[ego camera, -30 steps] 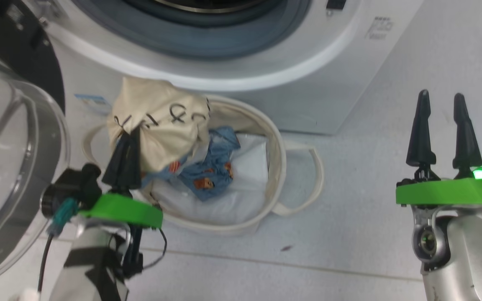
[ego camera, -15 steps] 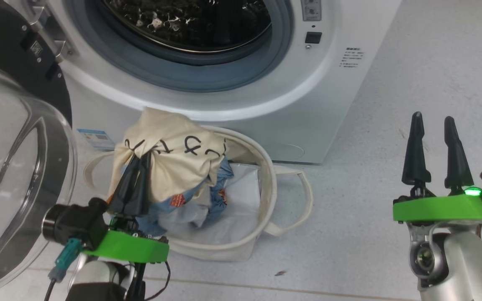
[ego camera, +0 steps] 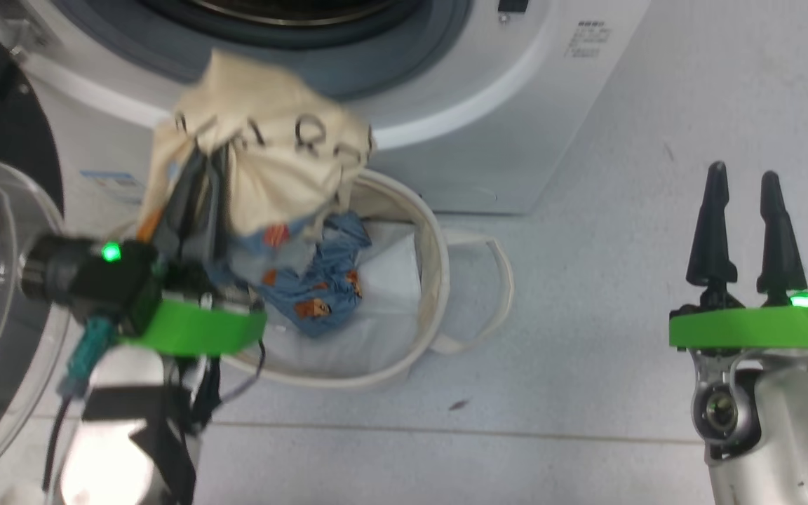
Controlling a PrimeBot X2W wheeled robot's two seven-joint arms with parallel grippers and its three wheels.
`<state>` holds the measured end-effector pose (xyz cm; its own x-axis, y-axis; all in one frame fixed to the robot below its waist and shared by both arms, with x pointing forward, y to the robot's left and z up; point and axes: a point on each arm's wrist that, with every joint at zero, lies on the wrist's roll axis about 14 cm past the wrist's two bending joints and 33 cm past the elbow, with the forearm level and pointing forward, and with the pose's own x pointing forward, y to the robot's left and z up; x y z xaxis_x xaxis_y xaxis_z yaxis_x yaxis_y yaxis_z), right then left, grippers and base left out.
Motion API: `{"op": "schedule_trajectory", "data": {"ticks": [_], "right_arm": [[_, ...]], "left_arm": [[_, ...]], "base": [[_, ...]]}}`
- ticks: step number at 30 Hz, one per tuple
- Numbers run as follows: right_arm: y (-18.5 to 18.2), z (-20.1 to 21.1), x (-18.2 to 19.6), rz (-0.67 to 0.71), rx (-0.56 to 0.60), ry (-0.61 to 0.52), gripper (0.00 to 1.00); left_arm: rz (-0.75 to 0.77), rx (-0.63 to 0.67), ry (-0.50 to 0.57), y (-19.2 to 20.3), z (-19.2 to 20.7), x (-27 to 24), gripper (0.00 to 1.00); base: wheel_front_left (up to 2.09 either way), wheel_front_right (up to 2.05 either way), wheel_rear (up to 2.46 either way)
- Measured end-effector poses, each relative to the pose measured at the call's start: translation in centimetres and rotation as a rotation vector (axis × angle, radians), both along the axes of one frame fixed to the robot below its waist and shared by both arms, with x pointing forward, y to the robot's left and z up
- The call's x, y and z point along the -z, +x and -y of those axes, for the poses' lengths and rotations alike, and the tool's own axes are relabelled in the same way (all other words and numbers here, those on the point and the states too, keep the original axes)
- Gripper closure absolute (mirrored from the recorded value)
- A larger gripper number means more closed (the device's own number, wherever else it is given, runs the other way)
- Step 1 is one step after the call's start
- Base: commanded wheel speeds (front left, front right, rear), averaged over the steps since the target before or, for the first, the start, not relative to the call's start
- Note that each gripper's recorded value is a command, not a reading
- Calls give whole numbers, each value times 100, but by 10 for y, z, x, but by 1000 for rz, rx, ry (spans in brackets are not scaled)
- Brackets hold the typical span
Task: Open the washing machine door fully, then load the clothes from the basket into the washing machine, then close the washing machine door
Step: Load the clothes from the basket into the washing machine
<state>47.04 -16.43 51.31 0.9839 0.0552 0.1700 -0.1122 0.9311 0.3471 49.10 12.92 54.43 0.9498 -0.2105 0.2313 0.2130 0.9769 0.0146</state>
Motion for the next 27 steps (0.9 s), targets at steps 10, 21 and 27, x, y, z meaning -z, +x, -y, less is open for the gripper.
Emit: {"op": "schedule_trajectory", "data": {"ticks": [10, 21, 27], "right_arm": [[38, 8, 40, -52, 21, 20, 0], [62, 23, 104, -149, 49, 19, 0], [62, 38, 137, -213, 83, 13, 0]], "left_arm": [[130, 51, 128, 97, 20, -14, 100], [38, 13, 237, 210, 16, 55, 100], [59, -82, 226, 260, 3, 64, 100]], "base": [[0, 0, 0], [0, 0, 0], [0, 0, 0]]}}
